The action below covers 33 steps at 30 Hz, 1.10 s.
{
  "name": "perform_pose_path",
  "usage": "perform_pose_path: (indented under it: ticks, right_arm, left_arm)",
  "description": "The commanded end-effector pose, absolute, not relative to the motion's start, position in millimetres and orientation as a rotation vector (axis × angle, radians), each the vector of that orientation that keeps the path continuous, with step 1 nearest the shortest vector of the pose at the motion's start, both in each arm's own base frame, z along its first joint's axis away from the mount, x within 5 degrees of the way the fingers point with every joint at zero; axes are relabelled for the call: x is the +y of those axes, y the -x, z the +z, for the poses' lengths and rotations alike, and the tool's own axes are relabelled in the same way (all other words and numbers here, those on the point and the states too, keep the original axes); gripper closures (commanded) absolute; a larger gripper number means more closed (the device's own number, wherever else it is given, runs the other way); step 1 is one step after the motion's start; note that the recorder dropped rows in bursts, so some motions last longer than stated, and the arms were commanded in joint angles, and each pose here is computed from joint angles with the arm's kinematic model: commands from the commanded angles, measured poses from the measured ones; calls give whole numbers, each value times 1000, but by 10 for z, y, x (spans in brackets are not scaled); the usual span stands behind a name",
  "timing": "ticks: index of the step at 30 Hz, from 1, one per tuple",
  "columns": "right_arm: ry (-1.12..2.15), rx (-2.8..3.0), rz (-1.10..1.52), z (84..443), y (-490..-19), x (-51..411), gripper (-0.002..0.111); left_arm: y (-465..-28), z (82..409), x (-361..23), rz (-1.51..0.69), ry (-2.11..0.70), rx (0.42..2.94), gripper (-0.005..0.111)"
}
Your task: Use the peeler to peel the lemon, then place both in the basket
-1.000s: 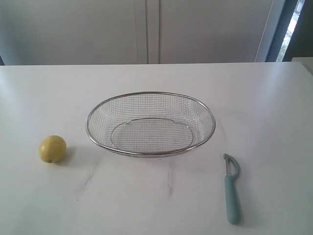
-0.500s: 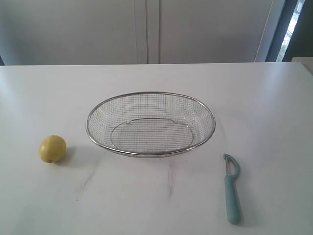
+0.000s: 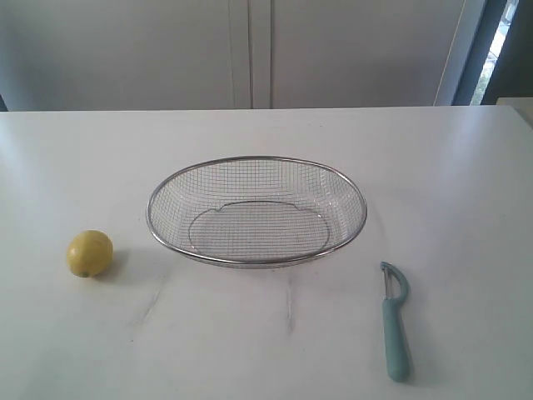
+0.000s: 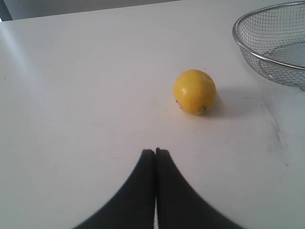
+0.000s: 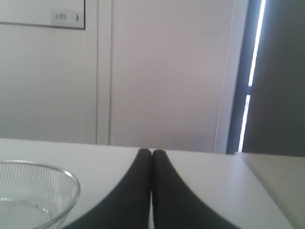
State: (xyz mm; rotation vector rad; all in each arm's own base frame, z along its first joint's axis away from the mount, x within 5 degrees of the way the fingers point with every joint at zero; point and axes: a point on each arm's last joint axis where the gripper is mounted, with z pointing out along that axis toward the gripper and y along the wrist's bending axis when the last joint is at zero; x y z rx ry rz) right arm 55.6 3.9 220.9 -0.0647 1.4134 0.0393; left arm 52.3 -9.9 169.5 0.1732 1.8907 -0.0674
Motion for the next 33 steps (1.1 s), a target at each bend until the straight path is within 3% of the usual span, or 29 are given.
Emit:
perform_pose_path:
  ticks: [1,24,33]
  right_arm:
    - [58,1257,41,2332,-520,36,108]
    - [30,1129,60,2441,-477,26,108]
    - [-225,1224,298,2464,-493,-34,108]
  left_arm:
    - [-521,1702,-104,-82,-166,1882,107]
    - [-521,1702,-104,-82,-166,1882,107]
    - [-521,1702,-104,-82,-166,1882,107]
